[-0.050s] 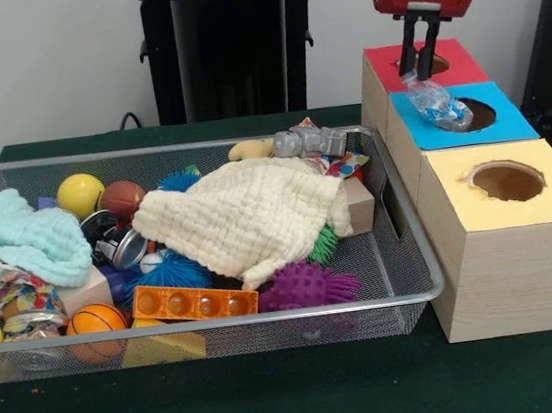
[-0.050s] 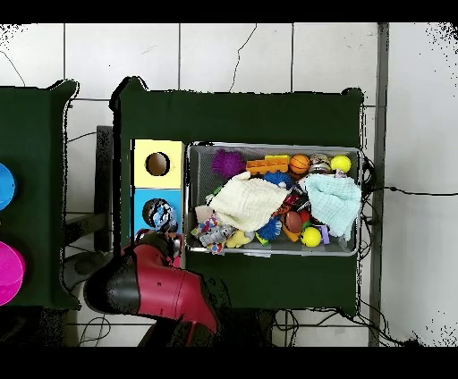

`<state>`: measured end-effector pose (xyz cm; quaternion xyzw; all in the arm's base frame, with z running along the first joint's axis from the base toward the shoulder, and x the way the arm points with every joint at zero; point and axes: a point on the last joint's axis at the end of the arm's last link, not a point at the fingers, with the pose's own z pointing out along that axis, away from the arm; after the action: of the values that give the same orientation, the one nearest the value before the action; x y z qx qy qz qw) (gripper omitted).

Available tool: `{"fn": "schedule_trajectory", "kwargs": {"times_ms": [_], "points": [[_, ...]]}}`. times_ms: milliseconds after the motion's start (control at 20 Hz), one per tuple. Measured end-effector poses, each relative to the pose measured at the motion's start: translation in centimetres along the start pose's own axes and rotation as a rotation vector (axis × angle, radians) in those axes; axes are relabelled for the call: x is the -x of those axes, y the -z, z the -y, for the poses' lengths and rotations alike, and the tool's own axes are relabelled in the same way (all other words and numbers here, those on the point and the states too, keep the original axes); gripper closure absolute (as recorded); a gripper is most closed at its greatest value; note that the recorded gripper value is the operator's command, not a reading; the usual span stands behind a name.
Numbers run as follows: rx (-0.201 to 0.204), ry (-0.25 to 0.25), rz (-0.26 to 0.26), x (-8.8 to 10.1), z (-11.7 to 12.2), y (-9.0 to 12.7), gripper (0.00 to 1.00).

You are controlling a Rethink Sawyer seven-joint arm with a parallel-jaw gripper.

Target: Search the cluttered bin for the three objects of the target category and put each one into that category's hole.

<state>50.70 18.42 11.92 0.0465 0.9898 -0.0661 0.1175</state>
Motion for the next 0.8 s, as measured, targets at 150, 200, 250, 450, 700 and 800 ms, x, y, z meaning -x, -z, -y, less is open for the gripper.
{"fn": "schedule_trajectory", "kwargs": {"times_ms": [150, 200, 250, 450, 700, 800], "points": [[0.0, -0.008, 0.004, 0.1, 0.0, 0.0, 1.0], [0.001, -0.014, 0.005, 0.2, 0.0, 0.0, 1.0], [0.001, -0.016, 0.005, 0.2, 0.0, 0.0, 1.0], [-0.002, -0.028, 0.001, 0.1, 0.0, -0.4, 1.0], [-0.001, -0.033, 0.004, 0.3, -0.8, -1.0, 1.0], [0.0, -0.033, 0.007, 0.4, -1.3, -1.1, 1.0]]}}
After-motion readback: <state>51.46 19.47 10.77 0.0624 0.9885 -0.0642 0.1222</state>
